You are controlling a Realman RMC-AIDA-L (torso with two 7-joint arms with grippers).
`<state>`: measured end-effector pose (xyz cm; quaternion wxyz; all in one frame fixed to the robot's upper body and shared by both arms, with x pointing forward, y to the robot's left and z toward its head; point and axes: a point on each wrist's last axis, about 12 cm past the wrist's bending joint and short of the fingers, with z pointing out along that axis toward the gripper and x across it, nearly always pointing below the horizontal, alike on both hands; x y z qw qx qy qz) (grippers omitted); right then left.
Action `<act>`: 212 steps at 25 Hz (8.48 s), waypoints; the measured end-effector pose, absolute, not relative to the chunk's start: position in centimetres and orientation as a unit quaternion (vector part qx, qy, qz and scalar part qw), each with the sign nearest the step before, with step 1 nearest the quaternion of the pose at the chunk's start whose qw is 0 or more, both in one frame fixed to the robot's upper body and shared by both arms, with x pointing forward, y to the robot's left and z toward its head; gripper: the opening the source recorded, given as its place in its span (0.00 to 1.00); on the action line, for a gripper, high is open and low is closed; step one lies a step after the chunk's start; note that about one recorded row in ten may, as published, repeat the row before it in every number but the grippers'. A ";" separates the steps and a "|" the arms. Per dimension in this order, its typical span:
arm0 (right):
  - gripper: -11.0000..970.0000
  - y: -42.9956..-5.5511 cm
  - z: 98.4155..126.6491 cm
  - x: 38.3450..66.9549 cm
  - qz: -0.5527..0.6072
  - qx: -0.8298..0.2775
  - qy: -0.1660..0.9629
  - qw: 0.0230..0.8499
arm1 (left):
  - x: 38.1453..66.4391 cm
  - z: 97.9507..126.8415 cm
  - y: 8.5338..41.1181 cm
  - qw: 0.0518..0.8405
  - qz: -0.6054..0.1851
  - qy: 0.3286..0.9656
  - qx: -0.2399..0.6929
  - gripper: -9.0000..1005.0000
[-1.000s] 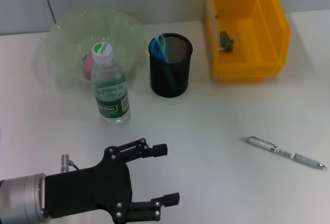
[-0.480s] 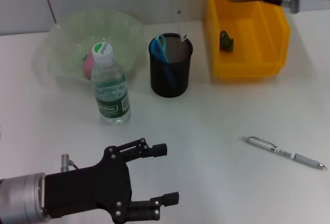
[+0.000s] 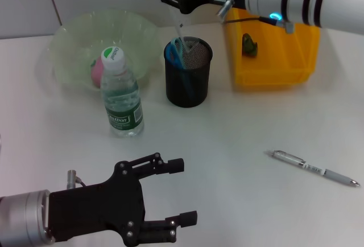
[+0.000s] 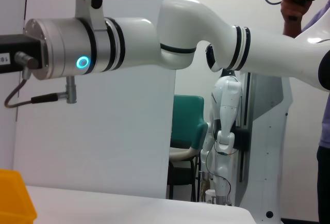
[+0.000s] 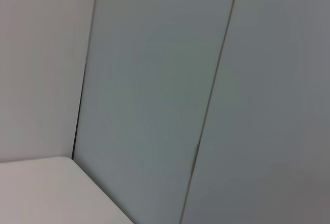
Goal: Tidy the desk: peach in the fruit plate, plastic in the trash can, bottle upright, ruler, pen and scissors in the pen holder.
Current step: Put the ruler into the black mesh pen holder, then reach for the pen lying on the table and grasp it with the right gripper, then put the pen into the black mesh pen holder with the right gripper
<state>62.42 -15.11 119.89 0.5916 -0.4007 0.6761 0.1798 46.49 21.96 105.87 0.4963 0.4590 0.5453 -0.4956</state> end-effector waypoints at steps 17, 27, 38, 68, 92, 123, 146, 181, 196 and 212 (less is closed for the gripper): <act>0.41 -15.3 117.5 62.9 0.193 -0.382 0.700 0.572 | 46.4 105.8 21.9 0.494 -0.498 0.546 0.458 0.82; 0.45 -16.0 116.1 63.0 0.186 -0.368 0.718 0.561 | 46.4 105.8 21.9 0.494 -0.498 0.546 0.458 0.82; 0.56 -16.4 115.7 62.7 0.198 -0.353 0.724 0.558 | 46.4 105.8 21.9 0.494 -0.498 0.546 0.459 0.82; 0.81 -24.9 125.8 51.6 0.116 -0.284 0.911 0.274 | 46.6 105.1 26.1 0.492 -0.446 0.601 0.445 0.82; 0.80 -22.9 117.5 55.0 0.027 -0.417 0.899 0.133 | 46.2 104.4 25.8 0.481 -0.449 0.612 0.440 0.82; 0.66 -21.2 113.2 56.6 0.039 -0.419 0.903 0.084 | 45.9 104.0 25.5 0.474 -0.447 0.617 0.440 0.82; 0.35 -21.0 112.7 57.1 0.027 -0.417 0.905 0.076 | 46.0 104.1 25.5 0.474 -0.449 0.614 0.443 0.82; 0.19 -20.9 116.6 57.2 0.051 -0.395 0.904 0.155 | 45.8 104.2 25.5 0.475 -0.453 0.612 0.442 0.82; 0.19 -19.0 124.1 58.8 0.127 -0.354 0.764 0.525 | 46.1 104.4 25.3 0.477 -0.453 0.605 0.448 0.82; 0.21 -17.1 118.0 60.3 0.176 -0.345 0.696 0.604 | 46.6 104.6 25.2 0.472 -0.456 0.609 0.447 0.82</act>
